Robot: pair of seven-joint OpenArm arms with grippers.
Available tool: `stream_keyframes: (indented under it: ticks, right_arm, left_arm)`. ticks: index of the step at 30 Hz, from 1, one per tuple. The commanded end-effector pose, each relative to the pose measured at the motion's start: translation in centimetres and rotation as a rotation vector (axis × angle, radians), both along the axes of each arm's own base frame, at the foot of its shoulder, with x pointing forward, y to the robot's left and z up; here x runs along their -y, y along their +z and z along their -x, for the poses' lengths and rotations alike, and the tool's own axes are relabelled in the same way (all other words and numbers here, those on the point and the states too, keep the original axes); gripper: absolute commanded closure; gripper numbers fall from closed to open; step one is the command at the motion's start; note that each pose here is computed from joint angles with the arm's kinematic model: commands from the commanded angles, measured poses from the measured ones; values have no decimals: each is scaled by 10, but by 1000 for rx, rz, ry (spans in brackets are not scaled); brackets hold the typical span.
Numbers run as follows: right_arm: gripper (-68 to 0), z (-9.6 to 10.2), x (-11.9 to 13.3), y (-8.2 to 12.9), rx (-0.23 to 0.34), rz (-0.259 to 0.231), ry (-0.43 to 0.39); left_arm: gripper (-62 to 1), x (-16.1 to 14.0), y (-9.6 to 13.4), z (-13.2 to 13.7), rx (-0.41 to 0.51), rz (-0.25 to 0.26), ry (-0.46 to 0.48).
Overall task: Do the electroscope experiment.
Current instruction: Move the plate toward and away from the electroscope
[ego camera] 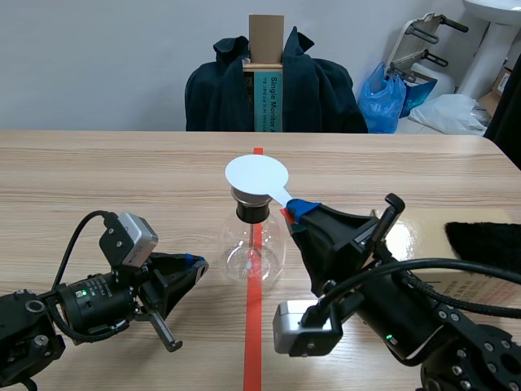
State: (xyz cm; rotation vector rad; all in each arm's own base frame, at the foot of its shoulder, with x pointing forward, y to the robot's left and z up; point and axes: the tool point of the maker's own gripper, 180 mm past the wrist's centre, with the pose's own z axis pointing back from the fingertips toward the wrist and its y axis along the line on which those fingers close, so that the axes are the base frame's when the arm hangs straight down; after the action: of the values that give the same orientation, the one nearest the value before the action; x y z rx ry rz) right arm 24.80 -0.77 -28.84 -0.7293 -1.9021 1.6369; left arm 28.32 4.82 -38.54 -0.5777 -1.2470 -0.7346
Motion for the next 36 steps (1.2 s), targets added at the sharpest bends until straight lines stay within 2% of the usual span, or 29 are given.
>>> stream_keyframes:
  ticks: [1,7,16,22,31,36]
  right_arm:
    - [-8,-1,0,7,29,1,12]
    - [-8,-2,1,7,28,-1,4]
    - [-8,-25,27,6,5,-19,-189]
    - [-8,-34,41,5,-7,-25,-276]
    - [-8,-38,47,5,-11,-26,-314]
    - [-8,-36,44,5,-6,-23,-293]
  left_arm:
    - [-32,4,11,-8,30,27,2]
    - [-32,4,11,-8,30,27,2]
    - [-32,4,11,-8,30,28,2]
    - [-32,4,11,-8,30,28,2]
    - [-32,4,11,-8,30,27,2]
    - [-32,4,11,-8,30,27,2]
